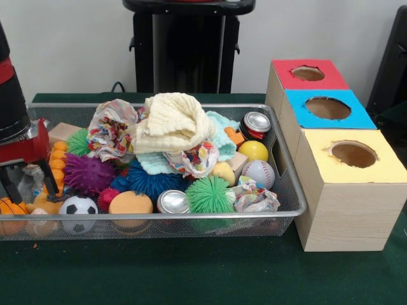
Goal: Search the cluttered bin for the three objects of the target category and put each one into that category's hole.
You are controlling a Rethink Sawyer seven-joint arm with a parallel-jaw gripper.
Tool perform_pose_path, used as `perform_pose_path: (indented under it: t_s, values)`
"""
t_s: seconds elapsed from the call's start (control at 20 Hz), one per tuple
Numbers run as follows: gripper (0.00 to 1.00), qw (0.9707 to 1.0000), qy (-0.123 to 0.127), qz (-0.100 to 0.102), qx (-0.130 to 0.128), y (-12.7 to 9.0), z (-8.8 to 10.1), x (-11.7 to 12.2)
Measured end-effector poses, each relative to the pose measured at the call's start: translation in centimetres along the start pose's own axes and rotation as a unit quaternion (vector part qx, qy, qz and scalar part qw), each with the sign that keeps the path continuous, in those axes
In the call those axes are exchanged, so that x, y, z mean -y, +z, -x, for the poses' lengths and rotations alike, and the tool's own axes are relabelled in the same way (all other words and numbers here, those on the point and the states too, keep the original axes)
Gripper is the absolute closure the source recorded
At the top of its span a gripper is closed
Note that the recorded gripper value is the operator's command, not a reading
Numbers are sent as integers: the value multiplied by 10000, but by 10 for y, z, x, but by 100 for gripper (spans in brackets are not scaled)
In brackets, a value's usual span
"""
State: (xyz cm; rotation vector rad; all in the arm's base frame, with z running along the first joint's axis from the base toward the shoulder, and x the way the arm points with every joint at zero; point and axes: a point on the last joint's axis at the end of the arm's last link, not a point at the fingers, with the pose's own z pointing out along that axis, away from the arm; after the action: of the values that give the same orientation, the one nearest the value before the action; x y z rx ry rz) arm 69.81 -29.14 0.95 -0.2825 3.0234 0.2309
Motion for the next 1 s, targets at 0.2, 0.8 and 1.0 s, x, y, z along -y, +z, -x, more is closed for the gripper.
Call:
perform_pose_path:
  t_s: [0.2, 0.8, 1.0]
  values:
    - [0, 9999, -67, -66, -40, 2, -2, 2]
    - [0, 9991, -278, -257, -172, 9, -8, 2]
    - [0, 9978, -461, -392, -277, 15, -11, -1]
